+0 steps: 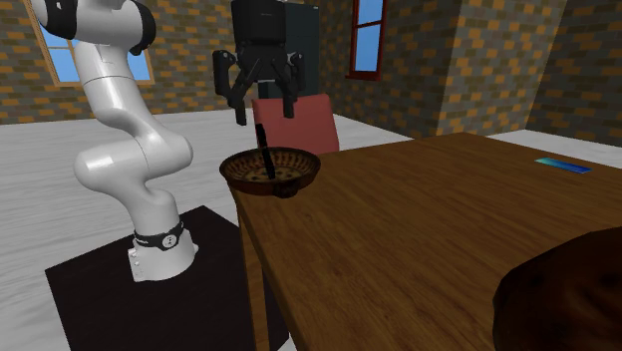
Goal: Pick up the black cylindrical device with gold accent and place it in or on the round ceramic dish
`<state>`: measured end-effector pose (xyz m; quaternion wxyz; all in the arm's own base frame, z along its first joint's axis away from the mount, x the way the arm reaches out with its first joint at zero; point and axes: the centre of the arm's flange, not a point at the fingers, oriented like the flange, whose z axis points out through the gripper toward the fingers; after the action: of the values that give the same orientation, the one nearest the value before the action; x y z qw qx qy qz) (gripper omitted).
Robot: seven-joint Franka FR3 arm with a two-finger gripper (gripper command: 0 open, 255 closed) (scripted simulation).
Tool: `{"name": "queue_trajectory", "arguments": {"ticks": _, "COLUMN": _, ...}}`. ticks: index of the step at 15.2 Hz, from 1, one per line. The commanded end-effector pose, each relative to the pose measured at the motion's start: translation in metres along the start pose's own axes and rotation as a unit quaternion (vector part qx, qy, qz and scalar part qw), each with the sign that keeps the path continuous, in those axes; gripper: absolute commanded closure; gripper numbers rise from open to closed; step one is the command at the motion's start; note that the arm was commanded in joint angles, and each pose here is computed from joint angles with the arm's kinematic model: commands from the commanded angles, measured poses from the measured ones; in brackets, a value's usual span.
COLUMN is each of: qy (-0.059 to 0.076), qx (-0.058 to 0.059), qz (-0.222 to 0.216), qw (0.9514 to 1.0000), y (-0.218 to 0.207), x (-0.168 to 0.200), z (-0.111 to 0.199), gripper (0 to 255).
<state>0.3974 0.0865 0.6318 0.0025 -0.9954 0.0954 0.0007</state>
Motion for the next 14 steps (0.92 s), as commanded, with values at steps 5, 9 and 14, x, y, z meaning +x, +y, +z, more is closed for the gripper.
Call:
{"name": "queue_trajectory", "arguments": {"ticks": 5, "qy": 0.000, "qx": 0.000, "qz": 0.000, "qw": 1.0000, "y": 0.000, "x": 0.000, "z": -0.040, "gripper": 0}}
{"name": "queue_trajectory", "arguments": {"ticks": 9, "qy": 0.000, "qx": 0.000, "qz": 0.000, "qw": 1.0000, "y": 0.000, "x": 0.000, "z": -0.050, "gripper": 0}}
{"name": "queue_trajectory", "arguments": {"ticks": 14, "qy": 0.000, "qx": 0.000, "qz": 0.000, "qw": 1.0000, "y": 0.000, "x": 0.000, "z": -0.050, "gripper": 0}}
